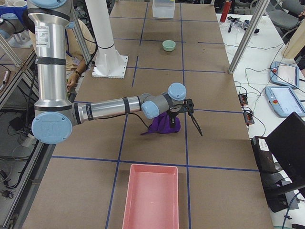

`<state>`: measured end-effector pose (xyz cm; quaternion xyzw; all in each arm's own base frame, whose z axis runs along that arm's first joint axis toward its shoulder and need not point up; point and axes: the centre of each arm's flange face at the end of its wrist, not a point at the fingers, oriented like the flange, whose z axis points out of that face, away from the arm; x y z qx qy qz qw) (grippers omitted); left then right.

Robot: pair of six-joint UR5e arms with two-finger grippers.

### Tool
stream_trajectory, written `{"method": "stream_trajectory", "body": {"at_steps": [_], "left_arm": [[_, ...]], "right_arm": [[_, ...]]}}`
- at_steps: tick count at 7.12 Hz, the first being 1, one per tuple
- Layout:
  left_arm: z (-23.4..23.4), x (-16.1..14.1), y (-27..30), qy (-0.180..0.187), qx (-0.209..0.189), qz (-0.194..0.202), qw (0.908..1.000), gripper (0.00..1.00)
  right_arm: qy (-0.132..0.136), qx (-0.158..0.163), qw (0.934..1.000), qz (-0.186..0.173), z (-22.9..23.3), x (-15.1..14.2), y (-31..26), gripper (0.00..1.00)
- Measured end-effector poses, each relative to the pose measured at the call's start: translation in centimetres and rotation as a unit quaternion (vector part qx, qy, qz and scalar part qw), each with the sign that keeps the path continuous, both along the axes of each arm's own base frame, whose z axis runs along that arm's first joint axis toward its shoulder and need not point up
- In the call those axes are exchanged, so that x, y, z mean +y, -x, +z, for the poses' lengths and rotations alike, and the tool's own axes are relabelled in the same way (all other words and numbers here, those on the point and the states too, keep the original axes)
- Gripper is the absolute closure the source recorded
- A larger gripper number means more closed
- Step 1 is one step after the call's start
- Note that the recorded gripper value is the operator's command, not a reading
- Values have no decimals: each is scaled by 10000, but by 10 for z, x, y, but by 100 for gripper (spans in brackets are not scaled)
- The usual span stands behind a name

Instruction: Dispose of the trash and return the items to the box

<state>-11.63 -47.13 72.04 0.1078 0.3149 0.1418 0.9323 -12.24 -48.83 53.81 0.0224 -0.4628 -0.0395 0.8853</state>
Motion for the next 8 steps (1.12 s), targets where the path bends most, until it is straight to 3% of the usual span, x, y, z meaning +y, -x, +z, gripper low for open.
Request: {"method": "stream_trajectory", "body": {"at_steps": [2,3,6,7,8], "left_arm": [[24,21,-31,418,616,76,9972,100],[27,20,-59,518,717,225,9958,100],[58,22,-109,350,590,404,9968,100],[64,23,-110,266,415,413,9979,5],[63,22,-110,208,342,414,9983,0]], "right_arm": [[9,6,10000,-25,1,1,3,0],[9,9,10000,-43,1,1,4,0],[-5,3,10000,-63,0,0,6,0],[-8,-1,10000,-61,-1,0,7,0],[-10,-6,10000,-62,-1,0,7,0]]}}
